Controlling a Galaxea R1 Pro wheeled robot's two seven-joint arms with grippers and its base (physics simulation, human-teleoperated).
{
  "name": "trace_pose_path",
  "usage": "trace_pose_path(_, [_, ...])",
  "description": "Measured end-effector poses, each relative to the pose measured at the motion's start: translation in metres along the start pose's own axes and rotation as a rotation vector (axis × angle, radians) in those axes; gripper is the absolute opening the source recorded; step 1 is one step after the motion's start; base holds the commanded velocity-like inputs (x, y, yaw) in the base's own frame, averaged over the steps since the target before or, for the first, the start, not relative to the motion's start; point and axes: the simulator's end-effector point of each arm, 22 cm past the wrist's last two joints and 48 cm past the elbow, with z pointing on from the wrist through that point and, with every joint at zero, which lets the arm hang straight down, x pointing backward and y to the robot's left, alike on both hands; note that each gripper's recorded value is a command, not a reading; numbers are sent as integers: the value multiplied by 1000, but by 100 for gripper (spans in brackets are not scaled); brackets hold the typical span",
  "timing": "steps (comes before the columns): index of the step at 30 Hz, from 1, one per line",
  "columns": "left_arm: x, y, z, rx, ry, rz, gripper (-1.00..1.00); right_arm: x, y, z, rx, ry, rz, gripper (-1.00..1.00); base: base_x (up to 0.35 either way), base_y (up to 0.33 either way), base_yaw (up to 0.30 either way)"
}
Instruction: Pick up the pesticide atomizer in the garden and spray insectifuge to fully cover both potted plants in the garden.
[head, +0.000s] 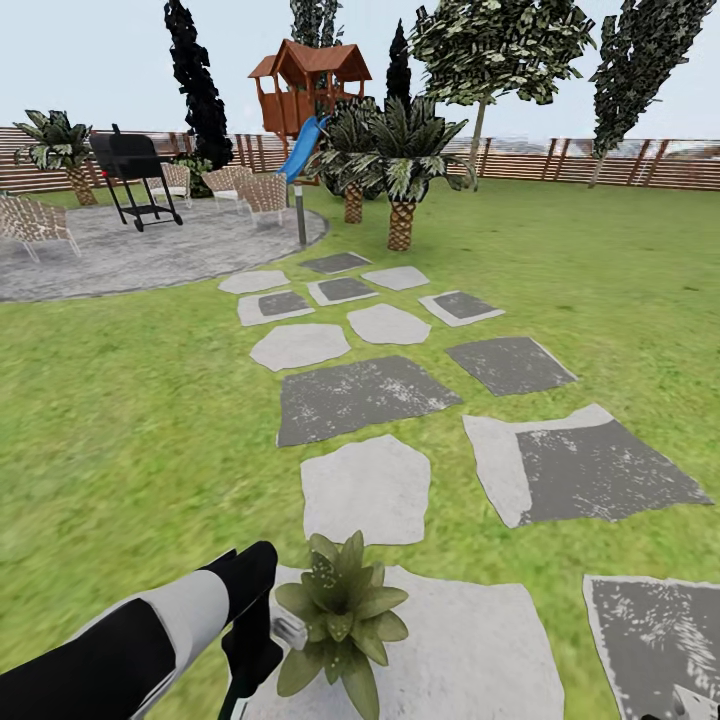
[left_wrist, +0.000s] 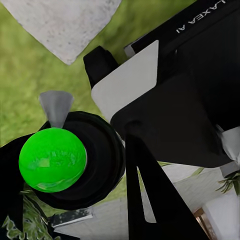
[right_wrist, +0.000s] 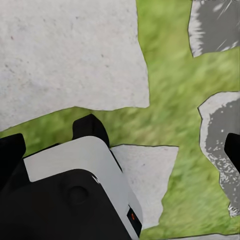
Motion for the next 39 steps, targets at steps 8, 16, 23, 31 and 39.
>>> trace_pose_path(8, [0,1,0,2,-1,-2,-100,0,0,0,0,0,1,100,-4,4,0])
trace_pose_path(16, [-1,0,0,8,-6,-5,-100,0,0,0,-3,-1,0,100,-235,193,-147])
trace_pose_path(23, [-1,0,-1,8,-6,-6,-100,0,1,0,-3,-1,-1,100,-265,236,-101])
trace_pose_path(31, [0,0,4,11,3,-4,-100,2,0,2,1,9,-1,100,-37,33,-2])
trace_pose_path(39, [3,4,6,15,9,-14,-100,3,0,3,4,13,-2,100,0,0,0])
